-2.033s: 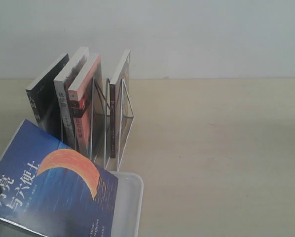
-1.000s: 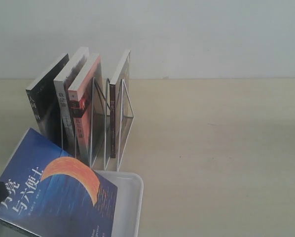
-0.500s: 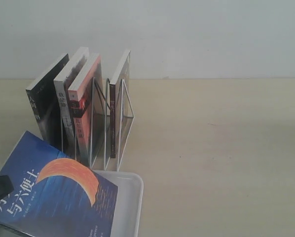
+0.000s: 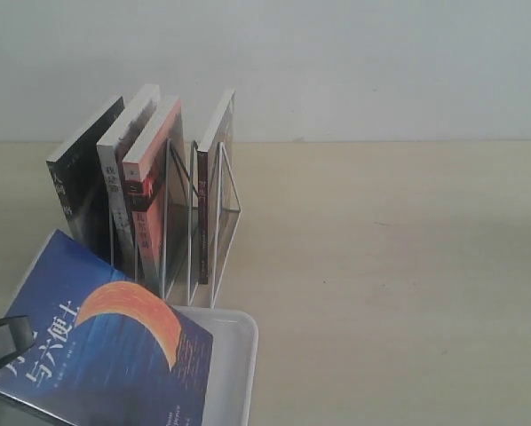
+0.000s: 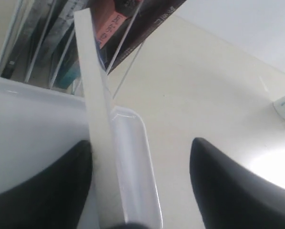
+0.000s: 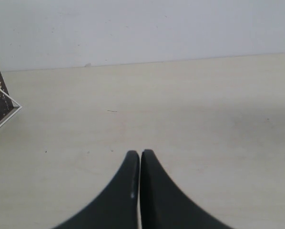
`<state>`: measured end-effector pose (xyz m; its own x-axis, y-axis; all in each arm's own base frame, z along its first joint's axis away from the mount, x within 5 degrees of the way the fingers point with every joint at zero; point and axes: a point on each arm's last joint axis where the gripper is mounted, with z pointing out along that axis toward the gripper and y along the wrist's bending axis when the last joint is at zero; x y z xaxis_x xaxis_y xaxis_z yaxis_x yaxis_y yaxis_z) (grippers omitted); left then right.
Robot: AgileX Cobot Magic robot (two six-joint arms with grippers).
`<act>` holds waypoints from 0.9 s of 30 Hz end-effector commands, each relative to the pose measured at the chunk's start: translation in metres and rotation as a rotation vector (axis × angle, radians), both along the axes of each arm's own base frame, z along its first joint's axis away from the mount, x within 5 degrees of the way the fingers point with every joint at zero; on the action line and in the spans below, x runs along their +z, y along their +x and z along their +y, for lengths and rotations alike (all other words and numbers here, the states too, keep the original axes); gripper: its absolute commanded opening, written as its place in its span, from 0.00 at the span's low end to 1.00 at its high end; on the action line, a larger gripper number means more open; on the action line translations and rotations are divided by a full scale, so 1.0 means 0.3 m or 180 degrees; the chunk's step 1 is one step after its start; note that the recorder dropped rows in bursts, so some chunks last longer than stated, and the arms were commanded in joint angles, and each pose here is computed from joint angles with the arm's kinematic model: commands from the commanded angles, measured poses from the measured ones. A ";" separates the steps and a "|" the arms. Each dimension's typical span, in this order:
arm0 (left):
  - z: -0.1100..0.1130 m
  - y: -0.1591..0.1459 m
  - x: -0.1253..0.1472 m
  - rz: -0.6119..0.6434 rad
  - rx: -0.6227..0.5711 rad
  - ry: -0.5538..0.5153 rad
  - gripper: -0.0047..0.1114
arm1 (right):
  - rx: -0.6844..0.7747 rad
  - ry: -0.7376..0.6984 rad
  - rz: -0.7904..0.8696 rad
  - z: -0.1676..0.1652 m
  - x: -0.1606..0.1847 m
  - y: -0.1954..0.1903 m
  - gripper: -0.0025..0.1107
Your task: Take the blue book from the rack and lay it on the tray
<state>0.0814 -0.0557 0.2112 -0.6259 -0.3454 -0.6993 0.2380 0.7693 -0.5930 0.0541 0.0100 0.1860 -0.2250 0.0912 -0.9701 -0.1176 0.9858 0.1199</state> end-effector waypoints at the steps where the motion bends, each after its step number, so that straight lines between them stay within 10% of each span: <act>1: -0.011 -0.001 0.033 -0.0040 -0.0129 0.0019 0.54 | -0.0014 -0.0013 -0.0044 -0.001 0.004 -0.001 0.02; 27: -0.049 -0.030 0.255 -0.0652 -0.0919 0.0377 0.47 | -0.0017 -0.0012 -0.0057 -0.002 0.005 0.000 0.02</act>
<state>0.0772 -0.0682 0.2831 -0.5305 -0.1509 -0.8341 0.5089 0.7302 -0.4558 0.0541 0.0100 0.1860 -0.2250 0.0912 -0.9701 -0.1176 0.9858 0.1199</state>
